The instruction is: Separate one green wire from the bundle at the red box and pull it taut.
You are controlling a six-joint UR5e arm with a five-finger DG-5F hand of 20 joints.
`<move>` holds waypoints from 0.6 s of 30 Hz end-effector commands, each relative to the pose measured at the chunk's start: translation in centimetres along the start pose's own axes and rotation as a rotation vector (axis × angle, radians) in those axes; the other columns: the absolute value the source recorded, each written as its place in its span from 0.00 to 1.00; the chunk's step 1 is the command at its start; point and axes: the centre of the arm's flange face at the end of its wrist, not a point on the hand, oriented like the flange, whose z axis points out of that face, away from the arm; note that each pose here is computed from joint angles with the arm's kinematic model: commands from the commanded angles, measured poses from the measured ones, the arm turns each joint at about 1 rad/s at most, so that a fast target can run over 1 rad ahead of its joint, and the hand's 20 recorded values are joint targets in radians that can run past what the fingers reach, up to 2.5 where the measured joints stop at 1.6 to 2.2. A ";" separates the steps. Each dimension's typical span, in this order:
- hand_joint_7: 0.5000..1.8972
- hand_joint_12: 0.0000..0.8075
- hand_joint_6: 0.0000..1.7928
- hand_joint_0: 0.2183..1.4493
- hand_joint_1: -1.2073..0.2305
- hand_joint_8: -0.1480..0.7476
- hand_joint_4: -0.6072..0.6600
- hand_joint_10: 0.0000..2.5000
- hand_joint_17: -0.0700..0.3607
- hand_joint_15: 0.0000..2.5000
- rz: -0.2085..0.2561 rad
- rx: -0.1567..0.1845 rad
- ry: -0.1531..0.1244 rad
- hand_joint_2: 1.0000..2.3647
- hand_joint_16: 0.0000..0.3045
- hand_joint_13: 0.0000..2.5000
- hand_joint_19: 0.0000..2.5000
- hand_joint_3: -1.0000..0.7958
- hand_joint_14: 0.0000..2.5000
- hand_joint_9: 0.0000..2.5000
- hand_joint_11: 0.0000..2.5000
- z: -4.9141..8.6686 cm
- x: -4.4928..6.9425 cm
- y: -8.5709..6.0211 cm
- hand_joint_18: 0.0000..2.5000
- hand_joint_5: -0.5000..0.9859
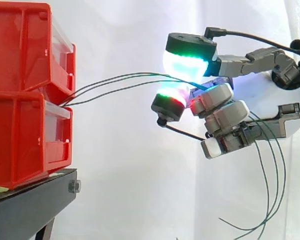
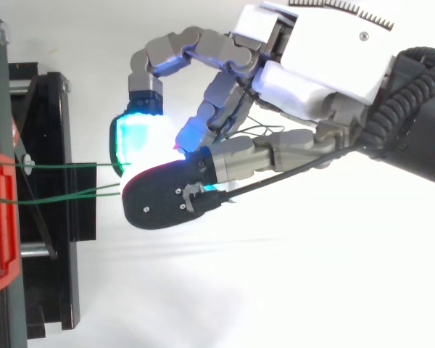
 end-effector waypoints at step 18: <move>0.52 0.42 0.47 0.30 0.50 0.47 0.61 0.01 0.50 0.53 0.001 -0.001 0.000 0.01 0.21 0.59 0.33 0.41 0.01 0.57 0.63 0.0 0.0 0.0 0.42 0.21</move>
